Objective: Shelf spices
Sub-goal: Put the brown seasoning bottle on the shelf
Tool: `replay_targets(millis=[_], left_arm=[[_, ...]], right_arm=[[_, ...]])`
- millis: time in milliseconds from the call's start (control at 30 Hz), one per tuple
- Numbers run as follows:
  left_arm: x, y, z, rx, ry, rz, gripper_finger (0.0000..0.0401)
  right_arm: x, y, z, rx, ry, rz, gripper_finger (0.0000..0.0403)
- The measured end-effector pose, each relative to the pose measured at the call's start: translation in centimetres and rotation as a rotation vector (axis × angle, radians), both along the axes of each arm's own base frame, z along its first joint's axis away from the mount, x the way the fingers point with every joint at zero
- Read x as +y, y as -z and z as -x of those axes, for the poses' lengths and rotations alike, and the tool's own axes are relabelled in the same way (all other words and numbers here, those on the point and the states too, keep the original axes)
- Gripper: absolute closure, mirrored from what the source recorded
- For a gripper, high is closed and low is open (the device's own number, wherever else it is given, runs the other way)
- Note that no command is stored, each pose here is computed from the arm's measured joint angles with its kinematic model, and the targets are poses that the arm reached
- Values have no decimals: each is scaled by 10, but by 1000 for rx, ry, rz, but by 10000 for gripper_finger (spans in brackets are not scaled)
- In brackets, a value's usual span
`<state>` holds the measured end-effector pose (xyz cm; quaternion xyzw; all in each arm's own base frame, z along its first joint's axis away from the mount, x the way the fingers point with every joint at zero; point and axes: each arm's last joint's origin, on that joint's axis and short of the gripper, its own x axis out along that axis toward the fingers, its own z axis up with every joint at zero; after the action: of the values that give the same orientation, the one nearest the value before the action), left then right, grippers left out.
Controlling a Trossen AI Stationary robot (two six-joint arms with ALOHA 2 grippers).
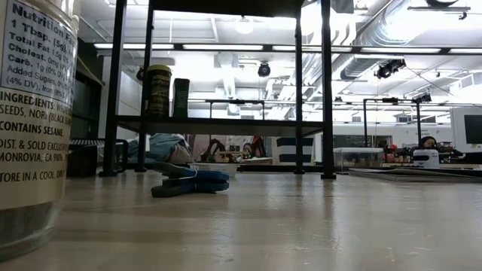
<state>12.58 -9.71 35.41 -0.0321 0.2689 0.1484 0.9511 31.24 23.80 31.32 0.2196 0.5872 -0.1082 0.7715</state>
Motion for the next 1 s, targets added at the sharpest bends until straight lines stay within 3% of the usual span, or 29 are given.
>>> replay_targets(millis=[600,733,800,1000], left_arm=[[-24,20,-20,153,72,-1,119],[-34,20,-29,95,47,101,119],[-44,19,-37,84,132,120,119],[-65,29,-71,112,387,53,119]], right_arm=[[1,-1,-1,-13,-1,-13,116],[1,-1,-2,-15,3,-16,116],[0,-1,-3,-15,6,-16,116],[-4,-1,-6,-14,24,-18,116]])
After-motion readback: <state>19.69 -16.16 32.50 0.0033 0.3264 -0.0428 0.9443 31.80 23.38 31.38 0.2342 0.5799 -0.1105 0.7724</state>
